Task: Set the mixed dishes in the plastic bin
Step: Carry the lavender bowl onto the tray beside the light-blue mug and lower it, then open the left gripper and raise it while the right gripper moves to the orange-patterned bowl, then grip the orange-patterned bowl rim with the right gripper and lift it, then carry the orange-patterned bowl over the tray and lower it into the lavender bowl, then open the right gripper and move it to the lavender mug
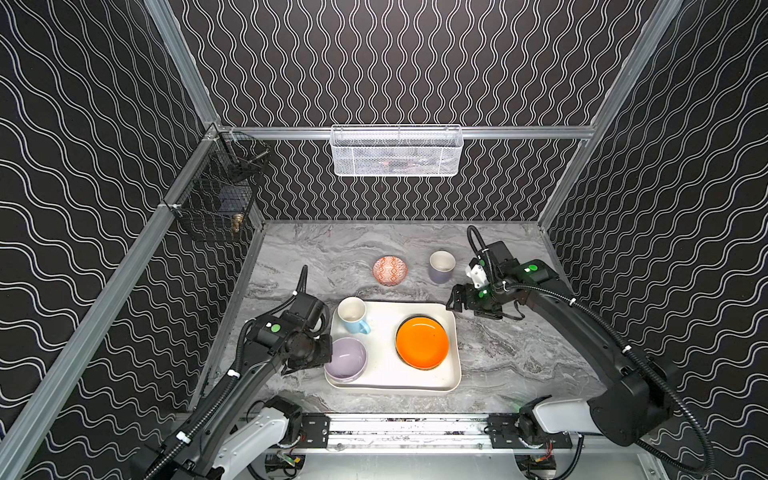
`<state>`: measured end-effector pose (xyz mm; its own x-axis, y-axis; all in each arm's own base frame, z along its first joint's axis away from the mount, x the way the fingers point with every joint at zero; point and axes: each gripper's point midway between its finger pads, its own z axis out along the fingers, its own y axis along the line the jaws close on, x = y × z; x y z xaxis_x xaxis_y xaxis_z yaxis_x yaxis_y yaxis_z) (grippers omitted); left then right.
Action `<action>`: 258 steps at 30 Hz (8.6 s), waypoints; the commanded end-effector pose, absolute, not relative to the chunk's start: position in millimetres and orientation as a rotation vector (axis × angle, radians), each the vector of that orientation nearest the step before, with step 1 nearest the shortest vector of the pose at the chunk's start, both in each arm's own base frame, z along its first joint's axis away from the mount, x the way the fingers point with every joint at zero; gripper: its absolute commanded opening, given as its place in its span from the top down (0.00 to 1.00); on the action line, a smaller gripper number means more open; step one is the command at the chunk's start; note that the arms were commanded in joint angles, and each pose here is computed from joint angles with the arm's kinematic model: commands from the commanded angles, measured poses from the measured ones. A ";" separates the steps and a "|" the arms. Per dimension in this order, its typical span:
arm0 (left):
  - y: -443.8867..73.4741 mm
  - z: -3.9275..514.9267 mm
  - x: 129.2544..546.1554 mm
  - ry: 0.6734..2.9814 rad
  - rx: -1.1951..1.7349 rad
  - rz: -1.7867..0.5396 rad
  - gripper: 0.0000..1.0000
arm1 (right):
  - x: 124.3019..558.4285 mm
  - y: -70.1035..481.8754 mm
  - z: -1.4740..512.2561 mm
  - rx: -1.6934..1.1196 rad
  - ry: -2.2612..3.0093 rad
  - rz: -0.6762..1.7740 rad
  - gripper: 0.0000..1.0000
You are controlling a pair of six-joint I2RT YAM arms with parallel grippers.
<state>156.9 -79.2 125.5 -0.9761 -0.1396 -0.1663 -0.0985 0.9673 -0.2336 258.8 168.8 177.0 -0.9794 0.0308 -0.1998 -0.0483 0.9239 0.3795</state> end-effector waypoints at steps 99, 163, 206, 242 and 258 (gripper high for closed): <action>-87.0 249.4 348.2 2.577 -0.050 -0.232 0.01 | 451.3 316.3 63.4 -0.148 2.944 0.644 0.56; -79.6 207.0 266.2 2.594 -0.207 -0.423 0.02 | 205.8 312.9 162.0 -0.449 2.993 0.373 0.97; -68.4 225.6 248.8 2.538 -0.269 -0.373 0.02 | 166.9 288.7 78.3 -0.647 3.077 0.079 0.96; -65.4 231.4 250.8 2.529 -0.263 -0.344 0.02 | 181.1 294.0 120.3 -0.612 2.992 0.252 0.63; -79.2 261.7 310.3 2.485 -0.186 -0.320 0.02 | 351.3 186.6 151.3 0.014 2.859 0.352 0.32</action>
